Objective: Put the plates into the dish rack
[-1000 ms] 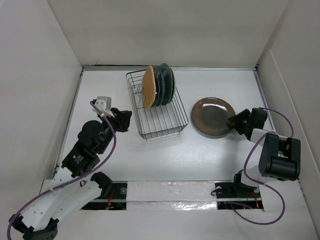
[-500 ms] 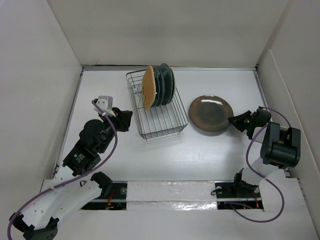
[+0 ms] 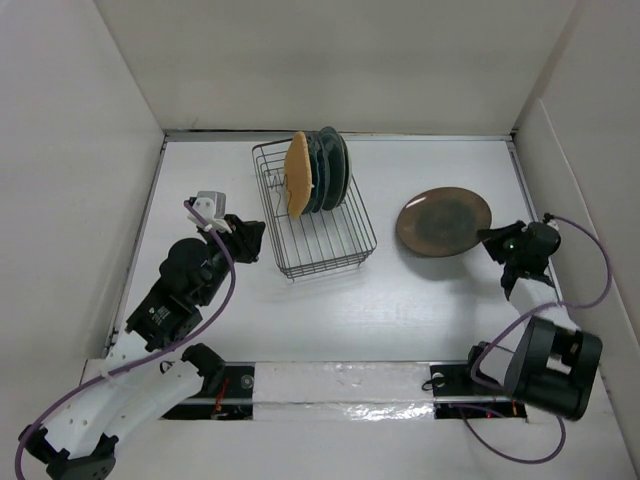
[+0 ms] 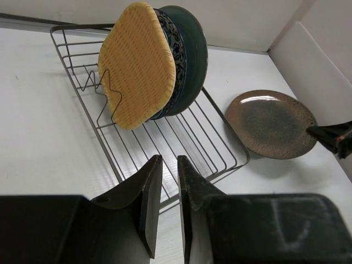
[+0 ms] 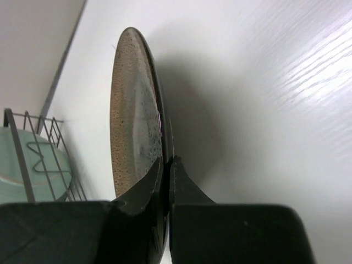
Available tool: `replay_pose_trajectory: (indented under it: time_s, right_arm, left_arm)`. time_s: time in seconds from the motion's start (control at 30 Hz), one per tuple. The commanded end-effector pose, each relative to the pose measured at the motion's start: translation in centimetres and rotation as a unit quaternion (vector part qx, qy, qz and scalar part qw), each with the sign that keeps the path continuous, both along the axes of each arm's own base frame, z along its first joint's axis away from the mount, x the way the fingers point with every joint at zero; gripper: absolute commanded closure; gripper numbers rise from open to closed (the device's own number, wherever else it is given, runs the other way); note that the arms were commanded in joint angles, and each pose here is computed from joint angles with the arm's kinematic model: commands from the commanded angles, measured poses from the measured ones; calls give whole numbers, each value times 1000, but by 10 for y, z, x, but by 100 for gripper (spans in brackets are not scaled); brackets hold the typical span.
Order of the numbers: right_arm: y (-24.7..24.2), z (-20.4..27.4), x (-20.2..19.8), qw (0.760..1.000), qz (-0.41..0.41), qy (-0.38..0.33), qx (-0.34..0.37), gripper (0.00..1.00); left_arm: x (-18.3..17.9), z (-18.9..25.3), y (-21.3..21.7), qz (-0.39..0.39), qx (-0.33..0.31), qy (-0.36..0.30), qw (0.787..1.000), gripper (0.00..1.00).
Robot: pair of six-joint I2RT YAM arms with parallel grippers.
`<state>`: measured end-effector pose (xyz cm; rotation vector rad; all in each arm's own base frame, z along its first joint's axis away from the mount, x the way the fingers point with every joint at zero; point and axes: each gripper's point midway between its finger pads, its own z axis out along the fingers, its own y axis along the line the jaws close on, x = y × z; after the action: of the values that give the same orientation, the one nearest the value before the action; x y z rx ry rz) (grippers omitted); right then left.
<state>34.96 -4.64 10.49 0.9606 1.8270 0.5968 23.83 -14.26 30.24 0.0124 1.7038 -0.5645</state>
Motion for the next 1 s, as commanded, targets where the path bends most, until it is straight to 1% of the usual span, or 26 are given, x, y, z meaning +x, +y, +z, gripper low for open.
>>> replay_pose_trajectory:
  time_s: [0.0,0.03,0.07,0.13,0.17,0.23,0.27,0.3,0.33,0.37,0.4,0.47,0.5,0.53,0.57,0.6,0.63,0.67,0.73,0.77,0.8,0.83,0.87,0.9,0.93,0.97]
  right_arm:
    - [-9,125,8,986,-25,-158,-38,100]
    - [-3,141,6,984,-20,-171,-44,100]
    - [-1,172,6,978,-21,-199,-58,100]
    - [8,205,0,972,-19,-221,-81,100]
    - [13,240,-2,963,-16,-252,-93,100]
    - [23,266,-3,958,-9,-268,-104,100]
    - [39,280,-2,954,11,-279,-104,100]
    - [46,311,-5,946,14,-304,-112,100]
    - [54,324,-4,943,23,-313,-112,100]
    - [78,332,0,940,53,-319,-106,100]
    - [84,363,-3,931,50,-344,-114,100]
    - [104,378,7,928,62,-348,-114,100]
    - [131,384,7,924,93,-352,-115,100]
    - [134,414,5,917,75,-374,-115,100]
    - [145,422,8,916,82,-376,-114,100]
    - [169,414,22,919,101,-361,-118,100]
    - [178,440,20,912,102,-381,-113,100]
    - [202,428,35,919,113,-358,-121,100]
    - [220,432,46,921,118,-349,-124,100]
    - [227,457,42,915,117,-370,-115,100]
    - [235,457,47,916,120,-363,-118,100]
    - [257,444,62,920,135,-348,-121,100]
    - [261,464,60,915,130,-365,-115,100]
    - [265,461,67,918,122,-355,-126,100]
    - [278,446,84,924,121,-336,-138,100]
    - [288,445,86,924,122,-333,-143,100]
  left_arm:
    - [3,12,0,5,-12,-19,1000,85]
    - [3,12,-1,5,-11,-19,1000,85]
    - [3,12,-1,6,-11,-18,1000,85]
    - [4,12,-1,6,-11,-18,1000,85]
    - [4,12,-1,7,-10,-17,1000,85]
    - [4,13,0,8,-12,-19,1000,85]
    - [4,12,0,8,-12,-19,1000,85]
    - [4,13,0,9,-14,-21,1000,85]
    - [4,14,1,10,-14,-22,1000,85]
    - [4,14,2,13,-14,-22,1000,85]
    - [4,14,2,13,-14,-23,1000,85]
    - [5,14,2,13,-14,-22,1000,85]
    - [5,13,1,13,-13,-21,1000,85]
    - [5,13,1,13,-13,-21,1000,85]
    - [5,13,2,15,-13,-21,1000,85]
    - [5,14,2,16,-13,-22,1000,85]
    - [5,13,2,16,-13,-22,1000,85]
    - [5,14,3,17,-13,-23,1000,85]
    - [5,14,4,18,-13,-23,999,85]
    - [5,15,4,19,-14,-24,999,85]
    - [5,15,4,19,-15,-25,999,85]
    - [5,15,5,20,-15,-24,999,85]
    - [5,15,5,22,-13,-24,999,85]
    - [4,17,6,23,-15,-26,999,85]
    - [4,17,7,24,-16,-27,999,85]
    - [3,18,9,27,-18,-29,999,85]
